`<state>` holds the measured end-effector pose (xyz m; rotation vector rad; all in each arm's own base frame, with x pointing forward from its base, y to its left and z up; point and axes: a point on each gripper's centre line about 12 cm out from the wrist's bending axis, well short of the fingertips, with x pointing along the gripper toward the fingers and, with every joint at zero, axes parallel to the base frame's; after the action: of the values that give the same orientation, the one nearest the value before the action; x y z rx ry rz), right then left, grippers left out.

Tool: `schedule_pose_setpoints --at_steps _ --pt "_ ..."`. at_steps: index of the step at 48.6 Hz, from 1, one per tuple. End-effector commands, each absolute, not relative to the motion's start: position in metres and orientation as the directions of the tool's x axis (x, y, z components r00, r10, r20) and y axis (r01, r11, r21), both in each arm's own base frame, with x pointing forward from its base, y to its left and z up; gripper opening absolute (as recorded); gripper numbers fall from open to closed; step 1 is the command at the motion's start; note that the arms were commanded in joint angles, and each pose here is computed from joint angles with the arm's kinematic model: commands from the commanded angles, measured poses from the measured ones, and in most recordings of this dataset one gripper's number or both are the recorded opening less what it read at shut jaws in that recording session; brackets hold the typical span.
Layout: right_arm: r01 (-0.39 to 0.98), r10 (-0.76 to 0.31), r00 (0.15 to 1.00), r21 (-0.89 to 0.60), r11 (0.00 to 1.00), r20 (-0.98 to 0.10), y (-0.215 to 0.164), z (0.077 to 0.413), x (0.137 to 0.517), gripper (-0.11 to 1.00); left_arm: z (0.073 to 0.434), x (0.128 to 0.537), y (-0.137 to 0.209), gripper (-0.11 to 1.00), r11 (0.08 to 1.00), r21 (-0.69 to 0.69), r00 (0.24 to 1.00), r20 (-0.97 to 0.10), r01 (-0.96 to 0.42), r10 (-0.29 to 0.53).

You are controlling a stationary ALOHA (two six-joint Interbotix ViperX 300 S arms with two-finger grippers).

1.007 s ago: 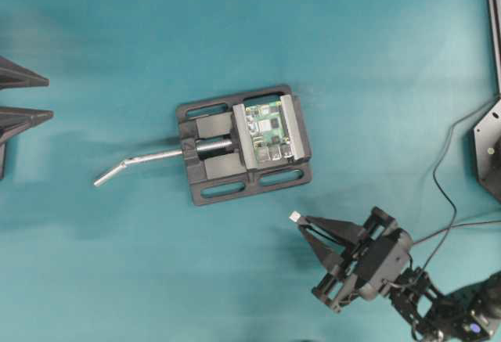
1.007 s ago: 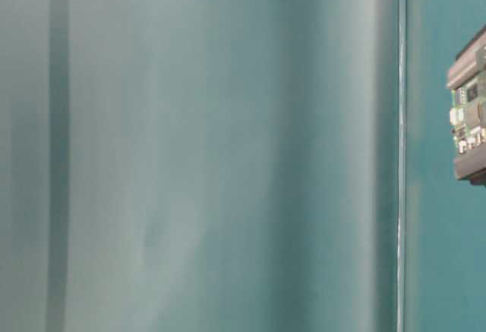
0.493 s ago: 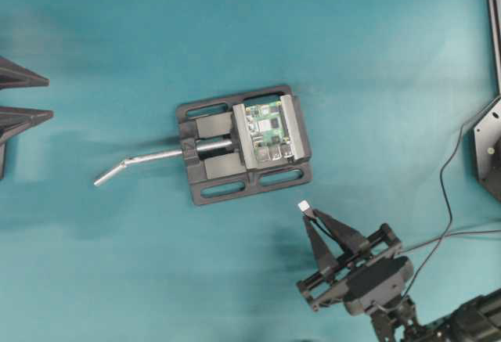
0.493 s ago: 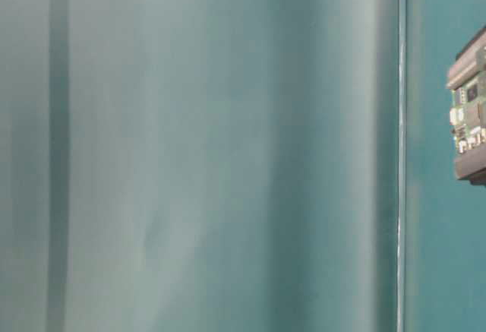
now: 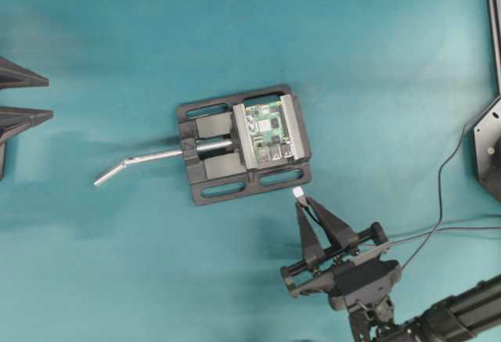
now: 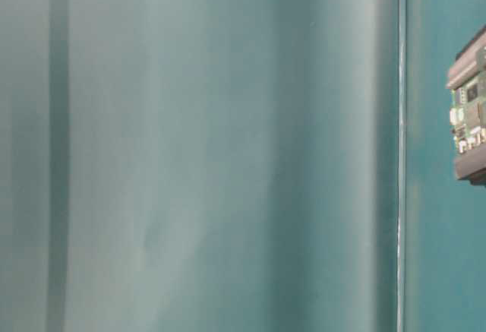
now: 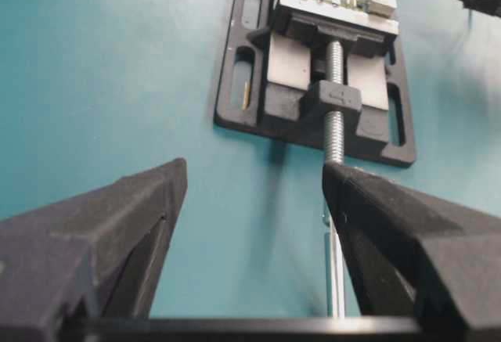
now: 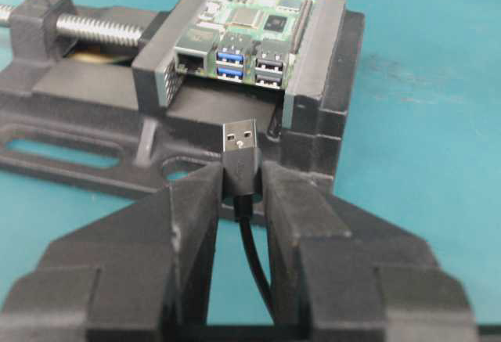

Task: Insert the USB into the fixed PCB.
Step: 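Lift the USB plug and carry it toward the board's ports, then align the plug with the lower-right black USB port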

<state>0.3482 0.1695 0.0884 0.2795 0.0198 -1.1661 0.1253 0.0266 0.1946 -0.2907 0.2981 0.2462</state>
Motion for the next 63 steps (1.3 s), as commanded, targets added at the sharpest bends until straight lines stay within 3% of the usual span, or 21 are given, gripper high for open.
schedule_pose_setpoints --at_steps 1,14,31,63 --pt "0.907 -0.909 0.387 0.244 0.344 -0.154 0.171 0.097 0.351 0.21 0.198 0.126 0.027 0.74 0.927 -0.247 0.928 -0.316 -0.282 0.199" --pt "0.904 -0.93 0.347 0.309 0.296 -0.124 0.161 0.096 0.354 0.21 0.198 0.126 0.027 0.74 0.927 -0.246 0.928 -0.317 -0.281 0.197" --pt "0.878 -0.924 0.369 0.363 0.312 -0.098 0.163 0.091 0.358 0.21 0.198 0.126 0.027 0.74 0.927 -0.246 0.928 -0.317 -0.281 0.197" --pt "0.886 -0.937 0.342 0.357 0.297 -0.07 0.162 0.085 0.361 0.21 0.198 0.126 0.027 0.74 0.928 -0.247 0.928 -0.316 -0.281 0.197"
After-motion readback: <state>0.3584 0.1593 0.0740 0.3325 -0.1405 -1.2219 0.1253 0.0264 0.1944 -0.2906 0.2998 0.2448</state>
